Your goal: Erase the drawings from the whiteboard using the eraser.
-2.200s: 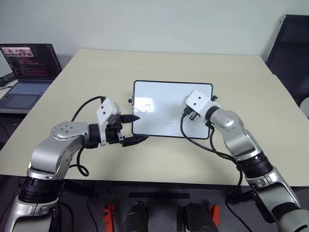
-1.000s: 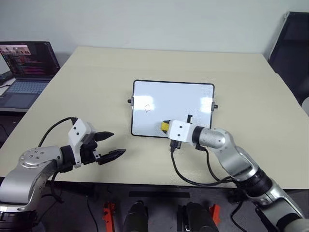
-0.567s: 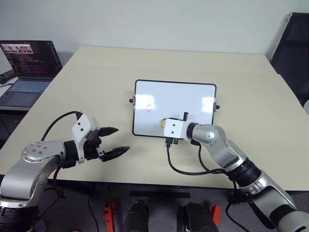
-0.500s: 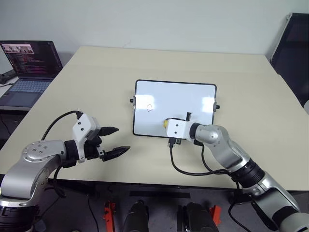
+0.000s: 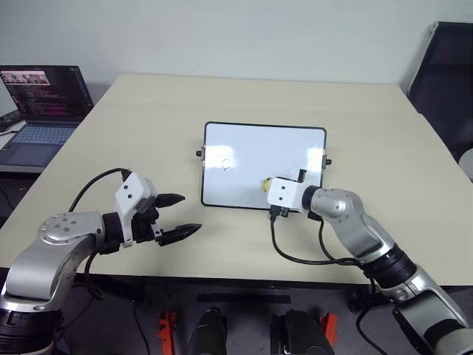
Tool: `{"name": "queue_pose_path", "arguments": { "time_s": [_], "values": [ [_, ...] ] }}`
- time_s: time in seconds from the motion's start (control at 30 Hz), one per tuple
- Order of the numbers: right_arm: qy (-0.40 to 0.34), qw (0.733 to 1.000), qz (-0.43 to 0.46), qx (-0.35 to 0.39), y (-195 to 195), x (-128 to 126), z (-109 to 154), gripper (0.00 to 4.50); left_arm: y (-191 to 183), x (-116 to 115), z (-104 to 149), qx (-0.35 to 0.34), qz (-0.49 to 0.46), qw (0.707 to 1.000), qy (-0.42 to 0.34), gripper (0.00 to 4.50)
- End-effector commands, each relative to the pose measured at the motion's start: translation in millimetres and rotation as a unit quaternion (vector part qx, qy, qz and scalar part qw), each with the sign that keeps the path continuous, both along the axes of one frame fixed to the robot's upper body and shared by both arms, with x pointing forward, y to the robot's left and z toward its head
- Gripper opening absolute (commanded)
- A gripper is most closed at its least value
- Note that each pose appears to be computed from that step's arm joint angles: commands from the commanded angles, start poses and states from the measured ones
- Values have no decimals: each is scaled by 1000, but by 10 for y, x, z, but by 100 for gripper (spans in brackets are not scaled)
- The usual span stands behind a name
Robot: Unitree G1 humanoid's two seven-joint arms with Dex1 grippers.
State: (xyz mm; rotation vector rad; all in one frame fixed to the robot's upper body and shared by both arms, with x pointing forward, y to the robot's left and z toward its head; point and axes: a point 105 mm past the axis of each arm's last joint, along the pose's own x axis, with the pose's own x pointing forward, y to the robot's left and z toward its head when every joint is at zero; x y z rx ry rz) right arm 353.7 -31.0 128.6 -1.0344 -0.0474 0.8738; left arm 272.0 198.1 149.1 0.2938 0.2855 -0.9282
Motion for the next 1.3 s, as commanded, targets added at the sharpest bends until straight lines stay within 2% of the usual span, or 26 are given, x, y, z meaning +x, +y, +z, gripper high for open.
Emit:
{"name": "queue_pose_path", "arguments": {
  "time_s": [0.03,0.13,0.27,0.37,0.47,0.7,1.0,1.1,1.3],
  "values": [
    [18,1000,18,-7,135,-44,-54,96,25,10,74,8,7,1000,-22,450],
    [25,1000,17,9,113,-57,20,96,72,41,77,13,25,999,-35,450],
    [30,998,24,53,32,-141,246,96,176,97,95,10,62,997,-52,450],
    [72,991,40,109,65,-289,357,96,244,117,127,-9,87,994,-65,450],
    [114,981,54,150,135,-414,384,96,341,142,173,-32,122,989,-83,450],
    [114,976,75,172,414,-441,402,96,408,97,181,-50,146,984,-84,450],
    [31,984,86,150,696,-133,598,96,433,57,133,-24,138,989,-57,450],
    [-53,990,86,103,860,100,679,96,412,77,136,-17,131,990,-59,450],
    [-55,992,72,92,1020,361,638,96,377,89,124,-11,122,991,-59,450]
  ]
}}
